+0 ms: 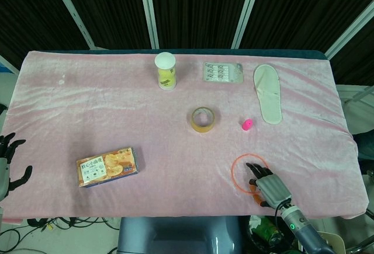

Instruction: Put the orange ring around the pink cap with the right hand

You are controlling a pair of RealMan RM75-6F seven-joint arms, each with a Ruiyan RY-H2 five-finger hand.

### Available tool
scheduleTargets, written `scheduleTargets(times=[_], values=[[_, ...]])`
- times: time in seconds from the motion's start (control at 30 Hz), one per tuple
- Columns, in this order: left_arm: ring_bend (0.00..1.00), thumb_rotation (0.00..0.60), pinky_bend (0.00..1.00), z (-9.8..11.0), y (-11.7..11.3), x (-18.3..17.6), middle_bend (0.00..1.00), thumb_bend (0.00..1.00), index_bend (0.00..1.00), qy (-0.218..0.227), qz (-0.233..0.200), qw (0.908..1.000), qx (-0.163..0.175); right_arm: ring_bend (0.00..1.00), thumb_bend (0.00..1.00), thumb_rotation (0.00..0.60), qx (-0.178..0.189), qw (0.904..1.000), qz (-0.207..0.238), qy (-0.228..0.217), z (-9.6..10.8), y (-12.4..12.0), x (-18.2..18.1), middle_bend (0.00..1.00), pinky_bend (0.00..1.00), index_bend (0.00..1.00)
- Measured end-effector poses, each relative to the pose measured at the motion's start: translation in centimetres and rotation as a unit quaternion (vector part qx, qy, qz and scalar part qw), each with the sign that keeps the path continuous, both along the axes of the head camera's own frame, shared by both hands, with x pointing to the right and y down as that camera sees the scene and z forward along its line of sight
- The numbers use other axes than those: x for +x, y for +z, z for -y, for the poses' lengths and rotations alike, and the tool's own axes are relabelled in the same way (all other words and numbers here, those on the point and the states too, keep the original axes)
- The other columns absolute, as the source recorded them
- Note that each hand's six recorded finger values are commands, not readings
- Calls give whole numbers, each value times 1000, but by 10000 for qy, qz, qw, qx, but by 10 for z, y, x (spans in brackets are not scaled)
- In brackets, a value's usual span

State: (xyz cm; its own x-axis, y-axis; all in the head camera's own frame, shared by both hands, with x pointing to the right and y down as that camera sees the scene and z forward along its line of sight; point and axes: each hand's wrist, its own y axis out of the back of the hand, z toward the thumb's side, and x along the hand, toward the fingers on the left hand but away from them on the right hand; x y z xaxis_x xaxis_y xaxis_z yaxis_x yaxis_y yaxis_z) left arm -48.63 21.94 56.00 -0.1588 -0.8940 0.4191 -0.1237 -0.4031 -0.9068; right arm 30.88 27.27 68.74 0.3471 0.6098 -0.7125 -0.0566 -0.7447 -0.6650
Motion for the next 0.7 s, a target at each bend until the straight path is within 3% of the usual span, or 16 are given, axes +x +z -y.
scheduleTargets(times=[0.7], values=[[0,600,0,0,0,0,65,339,198,-8,-9,10000,-2,57,404,600,10,10000,39,4,3,-2,-1,0,161,636]])
